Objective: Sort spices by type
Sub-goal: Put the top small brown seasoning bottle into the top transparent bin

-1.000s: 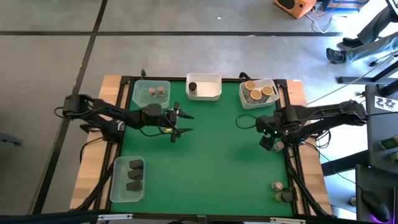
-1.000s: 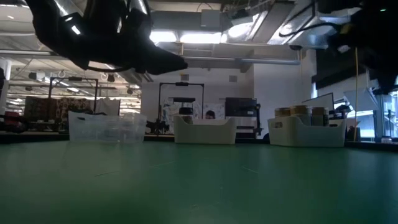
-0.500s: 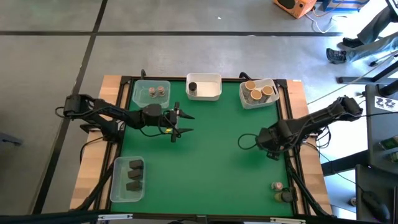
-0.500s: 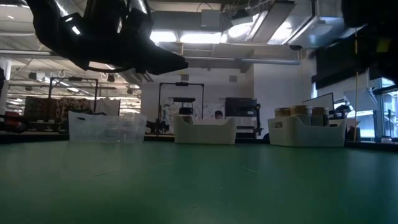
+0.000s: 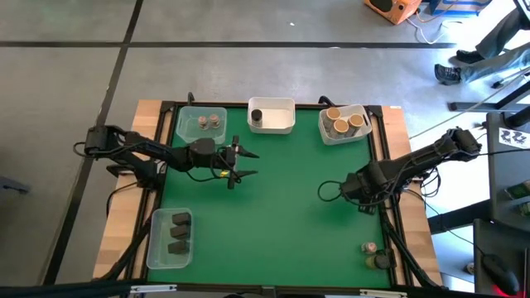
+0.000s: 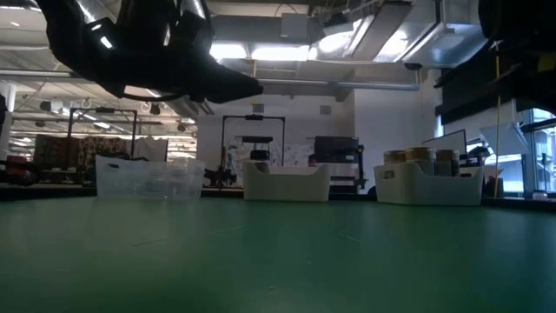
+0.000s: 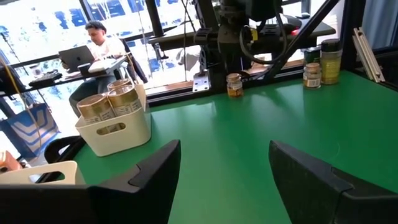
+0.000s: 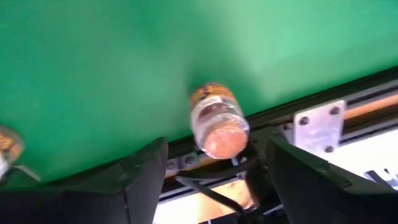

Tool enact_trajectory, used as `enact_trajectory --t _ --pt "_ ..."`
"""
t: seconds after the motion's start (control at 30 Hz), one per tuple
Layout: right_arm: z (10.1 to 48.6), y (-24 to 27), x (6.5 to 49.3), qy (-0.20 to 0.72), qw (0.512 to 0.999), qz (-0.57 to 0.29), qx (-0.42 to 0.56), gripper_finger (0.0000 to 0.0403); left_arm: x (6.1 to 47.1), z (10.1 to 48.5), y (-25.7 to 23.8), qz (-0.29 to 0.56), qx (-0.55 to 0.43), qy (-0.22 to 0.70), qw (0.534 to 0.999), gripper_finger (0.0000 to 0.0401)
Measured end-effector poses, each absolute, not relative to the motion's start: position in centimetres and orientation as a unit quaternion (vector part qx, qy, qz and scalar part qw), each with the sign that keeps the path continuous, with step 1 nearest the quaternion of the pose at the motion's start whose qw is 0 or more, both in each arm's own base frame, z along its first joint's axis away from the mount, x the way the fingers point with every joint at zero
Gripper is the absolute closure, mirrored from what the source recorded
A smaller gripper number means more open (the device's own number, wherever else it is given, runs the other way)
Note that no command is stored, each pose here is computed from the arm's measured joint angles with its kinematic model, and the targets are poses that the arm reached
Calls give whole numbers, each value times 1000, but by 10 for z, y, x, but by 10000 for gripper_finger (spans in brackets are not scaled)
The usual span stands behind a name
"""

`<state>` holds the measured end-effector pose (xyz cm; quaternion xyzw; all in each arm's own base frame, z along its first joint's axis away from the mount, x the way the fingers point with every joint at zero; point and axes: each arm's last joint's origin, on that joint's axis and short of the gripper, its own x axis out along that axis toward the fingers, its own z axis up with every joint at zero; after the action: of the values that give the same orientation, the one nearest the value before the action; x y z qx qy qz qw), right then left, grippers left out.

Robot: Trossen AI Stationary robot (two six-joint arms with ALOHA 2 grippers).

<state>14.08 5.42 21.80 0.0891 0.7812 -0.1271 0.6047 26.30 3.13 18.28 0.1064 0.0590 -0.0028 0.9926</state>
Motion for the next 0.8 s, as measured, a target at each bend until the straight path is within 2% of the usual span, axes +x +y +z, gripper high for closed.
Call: enact_trajectory --t 0.3,0.4,0.57,0.8 --pt "228 60 155 769 607 -143 141 137 263 184 31 -2 109 54 993 168" --pt "231 59 168 756 601 -183 185 137 263 184 31 -2 109 54 993 168" --pt "228 59 196 735 606 -202 228 137 263 184 31 -1 105 51 993 168" --pt "206 58 208 756 538 -278 249 137 263 184 31 -1 100 51 994 168"
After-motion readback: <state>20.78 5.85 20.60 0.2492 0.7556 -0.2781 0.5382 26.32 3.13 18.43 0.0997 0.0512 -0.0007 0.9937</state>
